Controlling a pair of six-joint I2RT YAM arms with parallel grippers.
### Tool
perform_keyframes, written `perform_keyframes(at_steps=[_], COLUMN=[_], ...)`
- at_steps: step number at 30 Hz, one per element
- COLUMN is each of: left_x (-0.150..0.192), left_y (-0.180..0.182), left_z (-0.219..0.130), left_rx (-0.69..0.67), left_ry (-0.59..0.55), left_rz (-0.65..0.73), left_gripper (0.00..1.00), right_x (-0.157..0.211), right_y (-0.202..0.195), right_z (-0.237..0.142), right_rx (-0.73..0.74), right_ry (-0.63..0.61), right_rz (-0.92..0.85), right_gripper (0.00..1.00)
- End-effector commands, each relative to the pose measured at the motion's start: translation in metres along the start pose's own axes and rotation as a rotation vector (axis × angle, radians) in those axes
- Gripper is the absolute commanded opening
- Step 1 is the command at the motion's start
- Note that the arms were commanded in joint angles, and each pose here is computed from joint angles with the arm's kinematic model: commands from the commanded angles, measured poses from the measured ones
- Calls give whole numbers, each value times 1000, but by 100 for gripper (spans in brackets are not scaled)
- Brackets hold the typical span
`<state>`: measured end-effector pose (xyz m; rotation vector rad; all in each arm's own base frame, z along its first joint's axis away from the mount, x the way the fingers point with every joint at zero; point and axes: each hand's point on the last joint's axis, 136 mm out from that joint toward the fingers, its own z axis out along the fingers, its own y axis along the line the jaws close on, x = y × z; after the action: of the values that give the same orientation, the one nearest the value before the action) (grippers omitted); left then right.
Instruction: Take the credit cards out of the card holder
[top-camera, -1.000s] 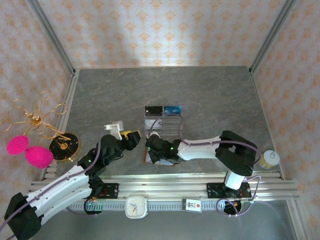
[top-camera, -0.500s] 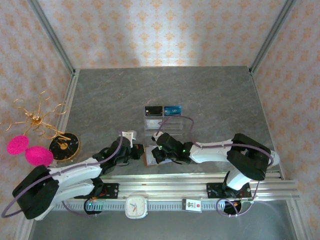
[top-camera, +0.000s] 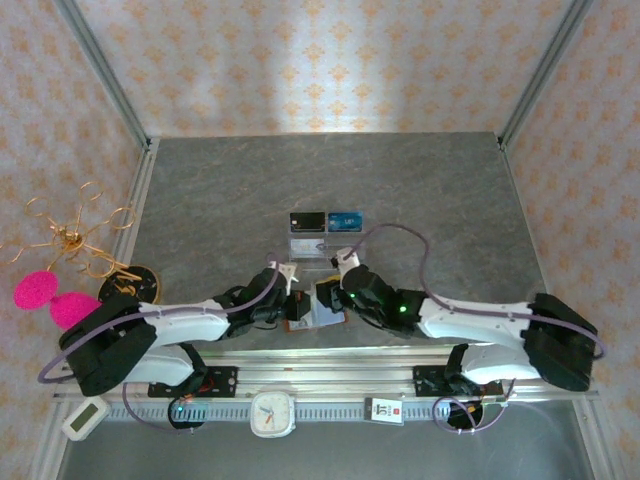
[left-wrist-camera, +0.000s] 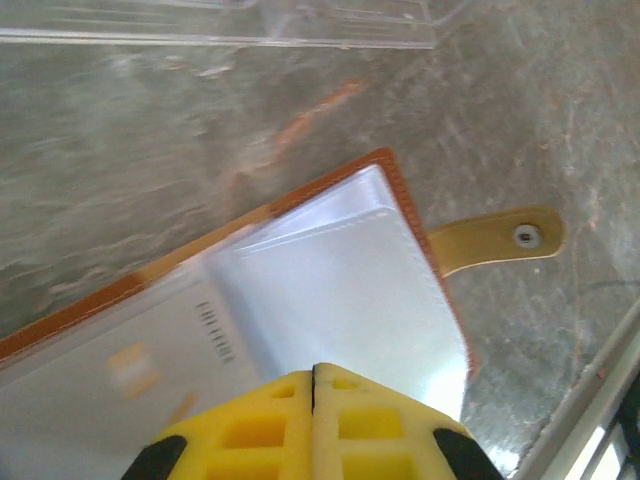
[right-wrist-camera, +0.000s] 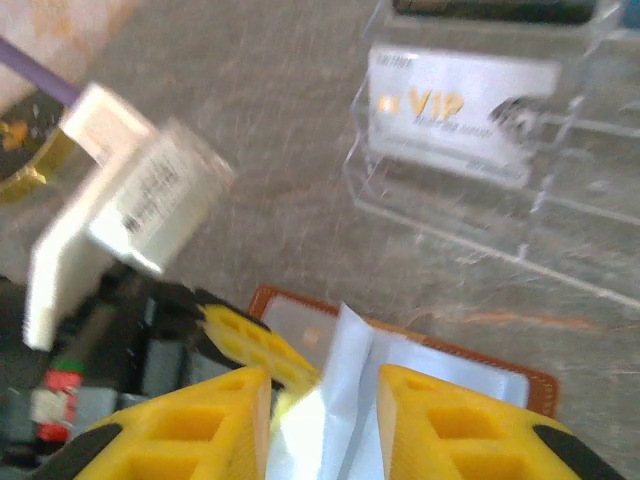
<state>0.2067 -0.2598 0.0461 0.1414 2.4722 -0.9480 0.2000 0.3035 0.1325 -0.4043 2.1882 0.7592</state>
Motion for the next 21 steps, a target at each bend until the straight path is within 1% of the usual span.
perform_keyframes(at_steps=[1, 5, 7, 9, 10, 13, 14, 15, 17, 18, 19, 21], left_x=[-2, 21, 26, 18, 9, -16, -21, -24, -22, -18, -12, -4], left_y=[-28, -22, -18, -21, -26, -34, -33, -29, -9, 2, 13, 27], left_z=[15, 40, 45, 41, 33, 4, -5, -12, -23, -26, -27, -29], left_rx=[67, 26, 9, 11, 19, 26, 16, 0, -53, -70, -81, -93], left_ry=[39, 167, 196, 161, 117, -12, -43, -63, -82, -75, -61, -52], left_rz=[60, 84, 80, 79, 79, 73, 71, 65, 39, 21, -4, -32], left_gripper=[5, 0, 0, 0, 2, 15, 19, 22, 22, 20, 16, 13], right_x=[-2, 4, 6, 6, 6, 6, 7, 9, 17, 24, 31, 44], right_y=[-28, -37, -38, -37, -35, -26, -20, -16, -1, 6, 13, 26], right_z=[-15, -23, -26, -28, -28, -25, -22, -19, -8, 0, 6, 18], right_rx=[119, 141, 141, 131, 121, 79, 55, 38, -34, -68, -99, -154], right_ry=[-47, -40, -40, -38, -35, -12, 9, 30, 111, 165, 218, 307], right_rz=[62, 89, 105, 114, 115, 109, 102, 100, 88, 86, 84, 79], right_gripper=[32, 30, 30, 30, 30, 26, 25, 24, 21, 21, 21, 19])
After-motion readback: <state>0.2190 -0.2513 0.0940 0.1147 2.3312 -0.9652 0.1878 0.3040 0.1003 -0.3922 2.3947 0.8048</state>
